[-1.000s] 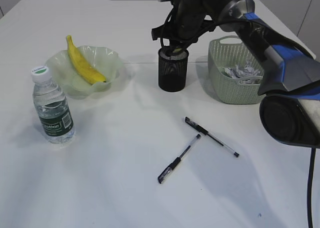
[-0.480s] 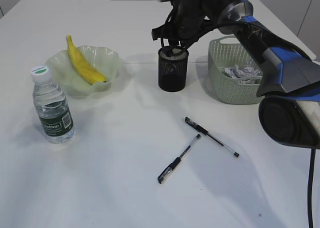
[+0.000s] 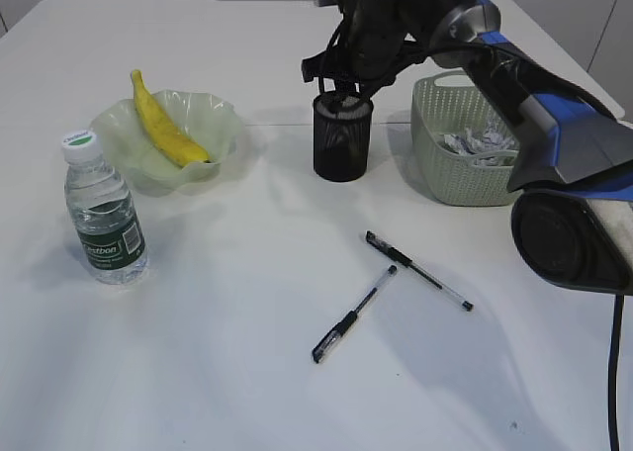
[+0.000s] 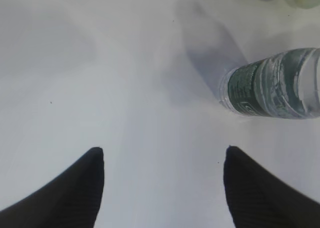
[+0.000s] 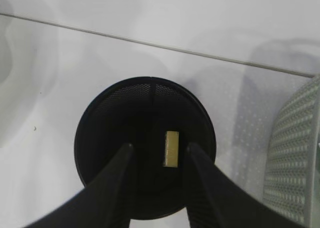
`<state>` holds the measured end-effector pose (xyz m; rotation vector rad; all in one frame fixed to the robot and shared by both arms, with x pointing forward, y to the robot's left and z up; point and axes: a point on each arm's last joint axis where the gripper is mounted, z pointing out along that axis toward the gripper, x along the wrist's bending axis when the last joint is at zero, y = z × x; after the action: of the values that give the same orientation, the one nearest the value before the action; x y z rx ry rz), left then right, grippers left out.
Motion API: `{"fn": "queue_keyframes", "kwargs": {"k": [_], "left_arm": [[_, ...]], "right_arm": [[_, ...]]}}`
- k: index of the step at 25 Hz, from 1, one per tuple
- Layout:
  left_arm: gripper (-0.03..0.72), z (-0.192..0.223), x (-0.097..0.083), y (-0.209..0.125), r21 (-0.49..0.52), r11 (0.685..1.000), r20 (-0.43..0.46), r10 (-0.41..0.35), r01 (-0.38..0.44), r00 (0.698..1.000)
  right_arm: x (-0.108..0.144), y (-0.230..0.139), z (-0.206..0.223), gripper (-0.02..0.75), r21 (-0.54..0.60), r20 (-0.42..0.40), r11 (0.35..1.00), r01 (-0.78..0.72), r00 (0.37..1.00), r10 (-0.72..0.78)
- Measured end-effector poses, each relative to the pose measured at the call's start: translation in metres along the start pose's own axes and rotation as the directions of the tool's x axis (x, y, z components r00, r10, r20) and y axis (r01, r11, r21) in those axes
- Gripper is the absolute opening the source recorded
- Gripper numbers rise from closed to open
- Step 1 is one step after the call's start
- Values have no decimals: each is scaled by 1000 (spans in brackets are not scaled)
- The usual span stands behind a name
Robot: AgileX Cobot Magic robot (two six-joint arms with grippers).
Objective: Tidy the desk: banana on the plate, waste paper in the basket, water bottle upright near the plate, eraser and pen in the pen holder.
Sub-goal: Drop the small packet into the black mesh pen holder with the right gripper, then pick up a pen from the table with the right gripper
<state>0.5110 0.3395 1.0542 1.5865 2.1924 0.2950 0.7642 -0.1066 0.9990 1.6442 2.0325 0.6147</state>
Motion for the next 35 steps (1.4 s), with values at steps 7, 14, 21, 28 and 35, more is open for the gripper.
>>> {"fn": "queue_keyframes", "kwargs": {"k": [7, 14, 21, 28, 35], "left_arm": [[528, -1, 0, -1, 6, 1000, 0, 2, -2, 1000], [528, -1, 0, -2, 15, 1000, 0, 2, -2, 1000], [528, -1, 0, -4, 38, 999, 0, 21, -21, 1000], [528, -1, 0, -4, 41, 999, 0, 28, -28, 1000], [528, -1, 0, -4, 43, 999, 0, 28, -28, 1000]], "right_arm": [[2, 2, -6, 244, 4, -32, 1000, -13, 999, 13], [-4, 22, -53, 244, -81, -48, 996, -33, 998, 29], [-13, 34, -104, 242, -109, -26, 994, -29, 999, 26], [-28, 23, -140, 242, -32, 24, 999, -21, 999, 21], [-27, -17, -148, 242, 154, -29, 987, -47, 998, 52]]}}
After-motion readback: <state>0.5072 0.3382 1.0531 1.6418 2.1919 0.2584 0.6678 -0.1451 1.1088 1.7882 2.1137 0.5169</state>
